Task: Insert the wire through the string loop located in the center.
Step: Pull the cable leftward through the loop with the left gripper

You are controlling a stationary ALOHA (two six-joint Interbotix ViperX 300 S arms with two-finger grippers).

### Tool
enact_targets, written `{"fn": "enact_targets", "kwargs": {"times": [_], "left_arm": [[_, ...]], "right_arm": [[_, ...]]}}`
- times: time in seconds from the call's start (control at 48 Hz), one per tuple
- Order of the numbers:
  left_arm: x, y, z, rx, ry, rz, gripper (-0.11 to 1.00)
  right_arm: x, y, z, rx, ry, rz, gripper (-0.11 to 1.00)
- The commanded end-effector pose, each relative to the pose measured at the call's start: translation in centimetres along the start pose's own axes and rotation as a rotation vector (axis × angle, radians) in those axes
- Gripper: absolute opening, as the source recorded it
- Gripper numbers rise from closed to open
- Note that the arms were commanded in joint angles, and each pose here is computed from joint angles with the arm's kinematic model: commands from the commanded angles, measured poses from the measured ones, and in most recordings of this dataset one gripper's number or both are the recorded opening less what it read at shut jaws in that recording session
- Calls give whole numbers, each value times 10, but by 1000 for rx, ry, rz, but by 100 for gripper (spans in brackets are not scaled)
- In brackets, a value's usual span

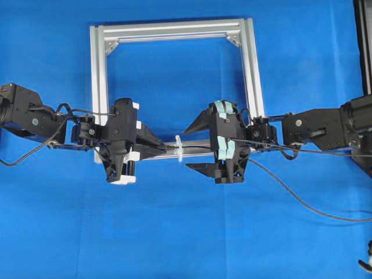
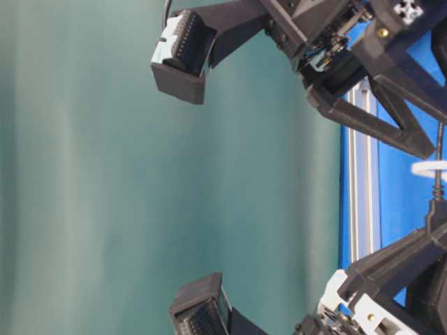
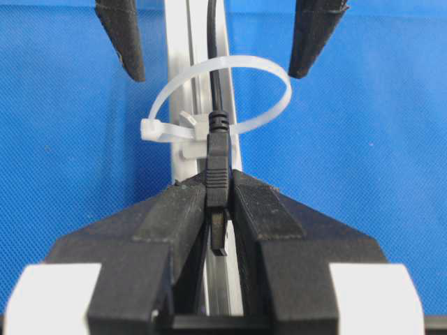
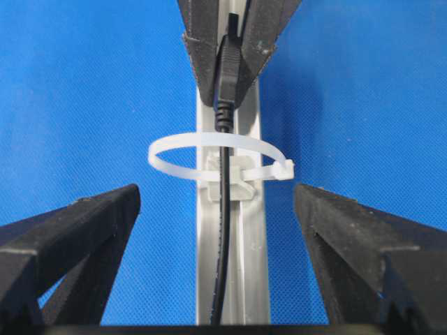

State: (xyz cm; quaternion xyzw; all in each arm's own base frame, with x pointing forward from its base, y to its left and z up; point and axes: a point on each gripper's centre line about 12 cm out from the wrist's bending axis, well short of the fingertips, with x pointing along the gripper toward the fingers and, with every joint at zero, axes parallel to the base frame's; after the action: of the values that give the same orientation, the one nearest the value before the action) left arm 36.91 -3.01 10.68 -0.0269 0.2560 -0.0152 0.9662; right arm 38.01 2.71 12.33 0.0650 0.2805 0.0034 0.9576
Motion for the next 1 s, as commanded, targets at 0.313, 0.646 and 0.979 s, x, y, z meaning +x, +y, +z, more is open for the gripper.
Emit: {"fn": "enact_targets", "kwargs": {"times": [0.313,0.646,0.979], "left_arm": [[-20,-2,4,2,-27,-8,7],[-73,-1,-17,4,-20,-16,7],[-122,5,-54,7,29,-15,7]], "right_arm": [[-3,2,8,6,-26,4,93],[-4,2,8,3,-26,5,93],[-4,2,8,3,-26,5,93]]}}
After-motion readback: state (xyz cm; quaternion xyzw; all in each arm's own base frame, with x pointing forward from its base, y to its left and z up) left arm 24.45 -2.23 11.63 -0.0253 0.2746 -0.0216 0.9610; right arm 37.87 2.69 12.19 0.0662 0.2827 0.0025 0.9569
